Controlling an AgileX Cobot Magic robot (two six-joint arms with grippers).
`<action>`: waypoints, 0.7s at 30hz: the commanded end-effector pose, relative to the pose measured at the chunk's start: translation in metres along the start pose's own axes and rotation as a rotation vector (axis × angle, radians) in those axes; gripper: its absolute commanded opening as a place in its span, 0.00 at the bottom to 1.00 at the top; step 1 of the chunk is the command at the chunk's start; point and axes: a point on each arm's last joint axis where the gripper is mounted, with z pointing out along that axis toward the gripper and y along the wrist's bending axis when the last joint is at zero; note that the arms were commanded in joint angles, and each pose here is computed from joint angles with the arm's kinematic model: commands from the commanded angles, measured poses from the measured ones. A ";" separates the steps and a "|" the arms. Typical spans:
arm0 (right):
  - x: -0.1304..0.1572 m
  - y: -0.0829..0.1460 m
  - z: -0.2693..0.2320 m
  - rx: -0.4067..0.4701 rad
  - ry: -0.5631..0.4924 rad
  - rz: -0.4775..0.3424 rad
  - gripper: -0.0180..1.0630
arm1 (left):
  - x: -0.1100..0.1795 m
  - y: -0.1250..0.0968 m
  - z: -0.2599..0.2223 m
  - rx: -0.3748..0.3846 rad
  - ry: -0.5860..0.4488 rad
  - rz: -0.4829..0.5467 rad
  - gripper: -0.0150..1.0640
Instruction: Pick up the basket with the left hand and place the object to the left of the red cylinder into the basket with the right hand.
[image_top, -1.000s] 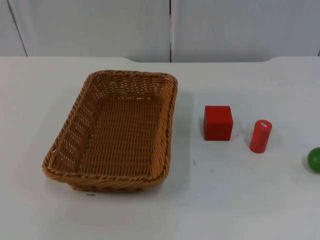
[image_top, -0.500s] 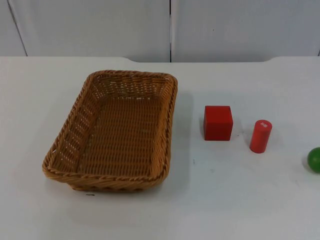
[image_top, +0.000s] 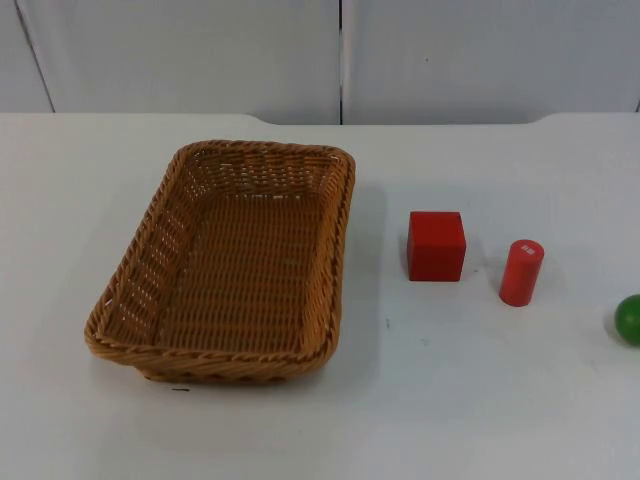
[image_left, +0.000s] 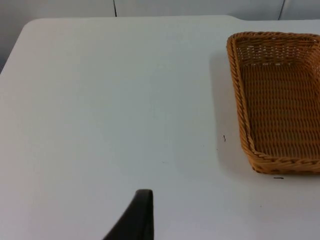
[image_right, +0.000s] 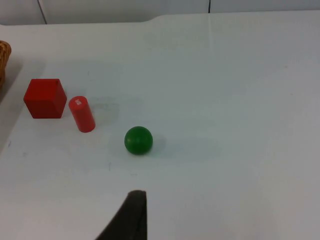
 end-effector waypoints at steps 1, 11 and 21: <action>0.000 0.000 0.000 -0.003 -0.009 -0.007 0.98 | 0.002 0.001 0.001 -0.010 0.004 -0.005 0.99; 0.000 0.000 0.000 -0.006 -0.009 -0.014 0.98 | 0.002 0.001 0.001 -0.010 0.004 -0.005 0.99; 0.000 0.000 0.000 -0.006 -0.009 -0.014 0.98 | 0.002 0.001 0.001 -0.010 0.004 -0.005 0.99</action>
